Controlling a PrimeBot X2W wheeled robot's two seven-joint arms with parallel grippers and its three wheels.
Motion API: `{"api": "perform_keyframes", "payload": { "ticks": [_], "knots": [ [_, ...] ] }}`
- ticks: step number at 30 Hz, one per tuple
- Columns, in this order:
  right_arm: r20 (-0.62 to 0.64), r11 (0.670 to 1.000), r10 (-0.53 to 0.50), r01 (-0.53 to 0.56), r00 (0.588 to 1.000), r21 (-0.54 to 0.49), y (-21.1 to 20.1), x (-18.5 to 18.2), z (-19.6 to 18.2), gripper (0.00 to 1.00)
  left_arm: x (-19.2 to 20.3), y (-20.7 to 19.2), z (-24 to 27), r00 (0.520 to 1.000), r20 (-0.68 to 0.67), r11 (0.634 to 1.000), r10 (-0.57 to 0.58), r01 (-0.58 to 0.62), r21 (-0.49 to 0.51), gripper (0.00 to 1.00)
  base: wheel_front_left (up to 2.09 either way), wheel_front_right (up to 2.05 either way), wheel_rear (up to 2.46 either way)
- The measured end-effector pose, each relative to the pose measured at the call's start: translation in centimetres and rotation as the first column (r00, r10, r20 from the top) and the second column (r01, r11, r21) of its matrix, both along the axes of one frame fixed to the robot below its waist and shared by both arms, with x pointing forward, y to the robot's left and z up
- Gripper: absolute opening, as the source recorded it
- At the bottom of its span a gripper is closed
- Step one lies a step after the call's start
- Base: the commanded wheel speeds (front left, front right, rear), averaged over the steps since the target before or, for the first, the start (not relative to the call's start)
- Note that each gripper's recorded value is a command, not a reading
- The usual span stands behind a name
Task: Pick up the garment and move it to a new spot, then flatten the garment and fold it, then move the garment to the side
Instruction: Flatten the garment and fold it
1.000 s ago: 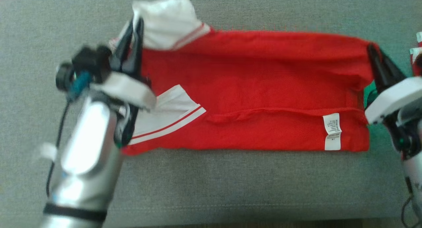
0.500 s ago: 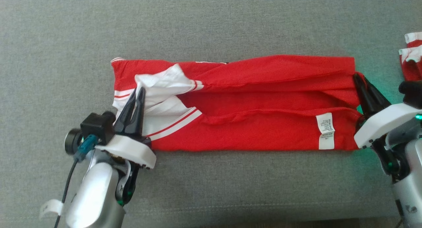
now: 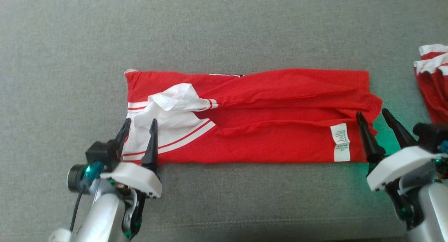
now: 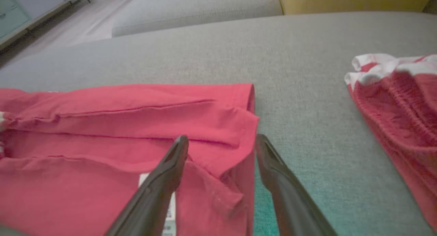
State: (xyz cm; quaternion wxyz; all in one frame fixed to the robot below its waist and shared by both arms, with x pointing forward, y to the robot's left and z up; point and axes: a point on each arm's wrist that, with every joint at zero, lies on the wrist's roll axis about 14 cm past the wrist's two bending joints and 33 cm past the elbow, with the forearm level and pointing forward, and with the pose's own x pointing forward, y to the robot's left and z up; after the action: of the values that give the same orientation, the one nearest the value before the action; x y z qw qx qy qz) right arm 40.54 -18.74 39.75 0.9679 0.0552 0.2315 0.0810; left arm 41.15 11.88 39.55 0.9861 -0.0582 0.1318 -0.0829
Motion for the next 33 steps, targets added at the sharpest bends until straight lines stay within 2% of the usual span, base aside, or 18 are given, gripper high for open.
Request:
{"api": "perform_keyframes", "payload": {
  "ticks": [6,15,20,33],
  "knots": [
    [0.115,1.000,-0.023,0.022,0.993,0.011,0.5,-0.6,3.2,1.00,-0.6,0.7,2.3,0.997,0.072,0.999,0.040,-0.043,0.029,1.00,0.00,0.00,0.00],
    [0.312,0.999,-0.038,0.039,0.949,0.006,1.5,-1.0,9.5,1.00,-0.6,1.9,8.1,0.964,0.250,0.992,0.089,-0.108,0.063,1.00,0.00,0.00,0.00],
    [0.328,0.999,-0.042,0.041,0.944,0.010,1.7,-2.0,10.6,1.00,-1.6,2.5,8.9,0.962,0.255,0.989,0.095,-0.121,0.087,1.00,0.00,0.00,0.00],
    [0.307,0.999,-0.046,0.043,0.951,0.017,1.8,-2.6,10.2,1.00,-2.3,3.0,9.2,0.963,0.249,0.986,0.102,-0.131,0.105,1.00,0.00,0.00,0.00]
  ]
}}
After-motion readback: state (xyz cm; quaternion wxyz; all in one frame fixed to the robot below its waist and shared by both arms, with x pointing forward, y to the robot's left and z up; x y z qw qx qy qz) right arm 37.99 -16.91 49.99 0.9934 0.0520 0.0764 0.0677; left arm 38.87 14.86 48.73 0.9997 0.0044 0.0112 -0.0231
